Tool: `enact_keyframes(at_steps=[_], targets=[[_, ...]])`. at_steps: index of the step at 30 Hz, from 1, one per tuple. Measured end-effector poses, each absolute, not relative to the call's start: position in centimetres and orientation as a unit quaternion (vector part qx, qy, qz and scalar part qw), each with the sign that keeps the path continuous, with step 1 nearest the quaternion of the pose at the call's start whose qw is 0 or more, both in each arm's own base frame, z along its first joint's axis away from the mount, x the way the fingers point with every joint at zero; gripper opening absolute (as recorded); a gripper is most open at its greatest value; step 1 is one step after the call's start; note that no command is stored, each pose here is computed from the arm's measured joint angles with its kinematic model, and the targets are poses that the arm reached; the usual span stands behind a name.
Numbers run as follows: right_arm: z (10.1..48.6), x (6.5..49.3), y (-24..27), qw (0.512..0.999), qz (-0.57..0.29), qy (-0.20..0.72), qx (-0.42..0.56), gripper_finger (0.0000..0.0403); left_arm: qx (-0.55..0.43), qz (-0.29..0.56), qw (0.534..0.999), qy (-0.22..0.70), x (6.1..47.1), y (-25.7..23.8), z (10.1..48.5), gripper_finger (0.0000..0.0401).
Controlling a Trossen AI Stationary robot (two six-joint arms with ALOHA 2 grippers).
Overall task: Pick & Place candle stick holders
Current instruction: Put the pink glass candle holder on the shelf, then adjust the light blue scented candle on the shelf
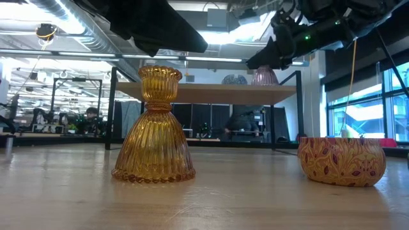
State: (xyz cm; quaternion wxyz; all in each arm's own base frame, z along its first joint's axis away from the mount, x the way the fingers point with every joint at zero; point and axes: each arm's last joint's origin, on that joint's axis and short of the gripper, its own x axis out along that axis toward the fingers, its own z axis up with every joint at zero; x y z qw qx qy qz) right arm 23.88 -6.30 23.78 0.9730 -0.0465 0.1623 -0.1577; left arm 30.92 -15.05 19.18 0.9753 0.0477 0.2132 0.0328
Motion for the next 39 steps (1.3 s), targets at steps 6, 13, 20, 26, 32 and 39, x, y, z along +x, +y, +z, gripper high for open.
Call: enact_keyframes(at_steps=[6, 13, 20, 26, 32, 39], targets=[[24.0, 24.0, -5.9, 0.976, -0.151, 0.151, -0.049, 0.0254, 0.048, 0.033, 0.975, 0.213, 30.9, -15.1, 19.2, 0.0002], [24.8, 24.2, -5.7, 0.980, -0.153, 0.112, -0.053, 0.0277, 0.048, 0.033, 0.975, 0.213, 30.9, -15.1, 19.2, 0.0002], [25.7, 24.1, -5.7, 0.984, -0.156, 0.072, -0.056, 0.0277, 0.048, 0.033, 0.975, 0.213, 30.9, -15.1, 19.2, 0.0002], [28.0, 23.0, -5.3, 0.990, -0.131, 0.002, -0.057, 0.0277, 0.048, 0.033, 0.975, 0.213, 30.9, -15.1, 19.2, 0.0002], [30.2, 21.3, -3.5, 0.997, -0.032, -0.060, -0.031, 0.0277, 0.067, 0.132, 0.971, 0.188, 30.8, -14.4, 19.7, 0.0002], [31.5, 19.5, -0.4, 0.993, 0.087, -0.073, 0.023, 0.0276, 0.035, 0.243, 0.958, 0.147, 31.2, -9.7, 22.7, 0.0002]])
